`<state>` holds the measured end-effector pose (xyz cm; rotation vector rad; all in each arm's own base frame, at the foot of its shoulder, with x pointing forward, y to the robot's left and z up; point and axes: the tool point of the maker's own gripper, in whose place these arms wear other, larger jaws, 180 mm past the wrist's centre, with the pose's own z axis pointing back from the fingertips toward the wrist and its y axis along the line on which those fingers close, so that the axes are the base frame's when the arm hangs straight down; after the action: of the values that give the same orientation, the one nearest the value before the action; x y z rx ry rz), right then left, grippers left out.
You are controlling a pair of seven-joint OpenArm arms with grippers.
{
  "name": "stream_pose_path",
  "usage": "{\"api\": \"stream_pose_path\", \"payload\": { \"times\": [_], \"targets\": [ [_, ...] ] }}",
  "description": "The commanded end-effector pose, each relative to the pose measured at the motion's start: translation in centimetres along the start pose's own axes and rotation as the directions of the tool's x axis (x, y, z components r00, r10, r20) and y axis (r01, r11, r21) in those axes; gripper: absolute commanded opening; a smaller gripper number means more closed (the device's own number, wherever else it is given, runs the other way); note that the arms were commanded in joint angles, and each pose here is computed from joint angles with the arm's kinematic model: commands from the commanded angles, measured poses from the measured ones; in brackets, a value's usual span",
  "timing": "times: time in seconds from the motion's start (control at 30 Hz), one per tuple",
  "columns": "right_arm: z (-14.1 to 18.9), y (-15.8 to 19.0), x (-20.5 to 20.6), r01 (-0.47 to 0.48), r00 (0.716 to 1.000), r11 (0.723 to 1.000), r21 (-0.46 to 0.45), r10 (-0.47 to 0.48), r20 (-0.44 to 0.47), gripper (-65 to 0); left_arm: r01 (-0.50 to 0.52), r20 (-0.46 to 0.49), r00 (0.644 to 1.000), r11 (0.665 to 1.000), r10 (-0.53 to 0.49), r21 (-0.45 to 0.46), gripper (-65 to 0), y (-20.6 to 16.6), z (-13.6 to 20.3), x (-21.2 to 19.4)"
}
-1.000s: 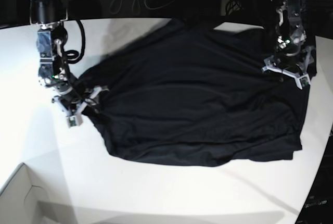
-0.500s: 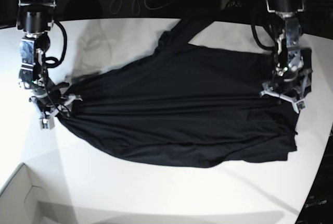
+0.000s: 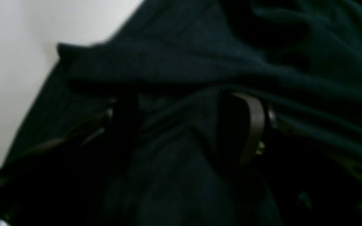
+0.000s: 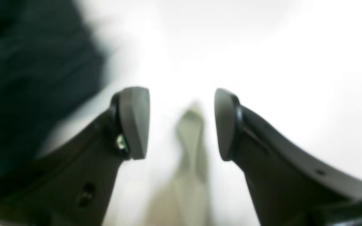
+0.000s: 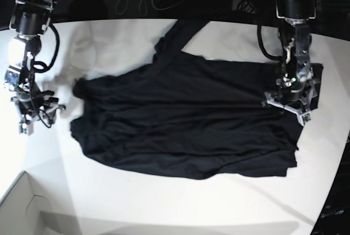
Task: Layout the t-shirt on the table in an organized manner, then fold the t-shirt properly
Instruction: 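Pull the shirt edges apart with both grippers to smooth it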
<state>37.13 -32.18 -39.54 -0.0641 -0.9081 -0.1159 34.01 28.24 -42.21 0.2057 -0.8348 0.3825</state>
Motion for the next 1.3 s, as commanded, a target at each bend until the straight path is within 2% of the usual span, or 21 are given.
{"api": "stream_pose_path", "payload": {
  "times": [0.0,0.13,0.23,0.33,0.4,0.53,0.63,0.8,0.97,1.0,1.1,1.27],
  "targets": [
    [0.7,0.4,4.4,-0.016,0.992,1.000,0.017,0.014,0.129,-31.9,0.000,0.073,0.997,1.000,-0.001,0.007,-22.8,0.3,0.6,2.6],
    [1.9,4.5,7.9,-0.045,0.971,0.996,0.079,0.025,0.236,-32.0,0.012,0.134,0.991,1.000,-0.009,-0.025,-22.8,-0.3,2.8,3.7],
    [1.6,9.3,9.0,-0.124,0.966,0.979,0.163,0.082,0.243,-31.9,0.026,0.167,0.986,0.999,-0.019,-0.045,-22.8,-0.5,4.7,3.8],
    [0.1,14.4,8.5,-0.205,0.964,0.945,0.256,0.150,0.218,-31.9,0.038,0.171,0.985,0.998,-0.029,-0.051,-22.8,-0.3,5.8,3.1],
    [-1.3,17.5,8.6,-0.226,0.966,0.924,0.308,0.171,0.195,-31.9,0.028,0.160,0.987,0.999,-0.024,-0.022,-22.8,1.1,5.8,2.5],
    [-4.6,19.7,9.3,-0.171,0.982,0.924,0.341,0.132,0.136,-32.1,0.014,0.119,0.993,1.000,-0.017,0.025,-22.8,3.3,5.6,0.8],
    [-6.8,19.6,8.8,-0.136,0.990,0.932,0.336,0.111,0.091,-32.2,0.013,0.108,0.994,0.999,-0.017,0.035,-22.8,3.8,5.8,0.3],
    [-8.9,18.7,6.8,-0.139,0.990,0.939,0.314,0.126,0.060,-32.2,0.012,0.106,0.994,0.999,-0.017,0.051,-22.8,4.7,6.2,-0.2],
    [-9.5,17.7,6.3,-0.181,0.982,0.941,0.286,0.156,0.107,-32.2,0.011,0.108,0.994,0.999,-0.016,0.048,-22.8,4.5,6.3,-0.1],
    [-9.6,17.0,6.6,-0.181,0.980,0.947,0.265,0.151,0.131,-32.2,0.011,0.111,0.994,0.999,-0.016,0.044,-22.8,4.4,6.4,0.1],
    [-9.9,14.1,8.3,-0.172,0.967,0.978,0.120,0.145,0.210,-31.9,0.003,0.105,0.994,0.999,-0.008,0.039,-22.8,4.1,6.6,-0.4],
    [-9.6,11.1,10.7,-0.156,0.941,0.987,-0.045,0.162,0.296,-31.8,0.002,0.090,0.996,0.999,-0.005,0.041,-22.8,4.2,6.5,-1.0]
  ]
}}
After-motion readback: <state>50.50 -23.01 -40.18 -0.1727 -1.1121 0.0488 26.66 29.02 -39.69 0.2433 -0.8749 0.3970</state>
